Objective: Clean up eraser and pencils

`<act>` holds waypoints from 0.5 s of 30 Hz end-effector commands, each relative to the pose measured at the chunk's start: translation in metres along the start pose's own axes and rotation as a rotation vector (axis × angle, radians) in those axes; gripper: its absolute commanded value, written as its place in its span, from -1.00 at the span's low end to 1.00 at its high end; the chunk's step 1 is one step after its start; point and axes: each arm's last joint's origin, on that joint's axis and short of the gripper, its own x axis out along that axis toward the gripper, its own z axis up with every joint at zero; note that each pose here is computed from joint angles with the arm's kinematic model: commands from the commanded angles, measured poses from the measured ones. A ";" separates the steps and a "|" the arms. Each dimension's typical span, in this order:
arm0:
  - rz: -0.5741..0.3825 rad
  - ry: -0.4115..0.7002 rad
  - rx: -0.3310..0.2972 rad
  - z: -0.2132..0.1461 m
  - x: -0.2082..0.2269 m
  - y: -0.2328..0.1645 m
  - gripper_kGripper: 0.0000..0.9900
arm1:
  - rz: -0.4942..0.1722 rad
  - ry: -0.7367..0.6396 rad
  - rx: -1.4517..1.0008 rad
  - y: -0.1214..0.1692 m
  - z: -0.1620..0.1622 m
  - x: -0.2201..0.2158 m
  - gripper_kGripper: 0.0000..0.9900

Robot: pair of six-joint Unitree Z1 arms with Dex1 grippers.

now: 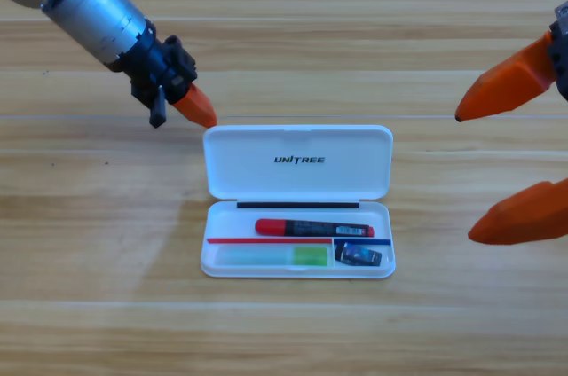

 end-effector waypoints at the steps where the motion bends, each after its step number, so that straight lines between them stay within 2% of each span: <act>1: -0.056 -0.019 0.013 0.013 0.000 -0.016 -1.00 | -0.005 0.014 0.031 -0.007 -0.006 0.010 1.00; 15: -0.113 -0.019 0.064 0.038 -0.008 -0.050 -1.00 | 0.000 0.015 0.034 -0.008 -0.005 0.011 1.00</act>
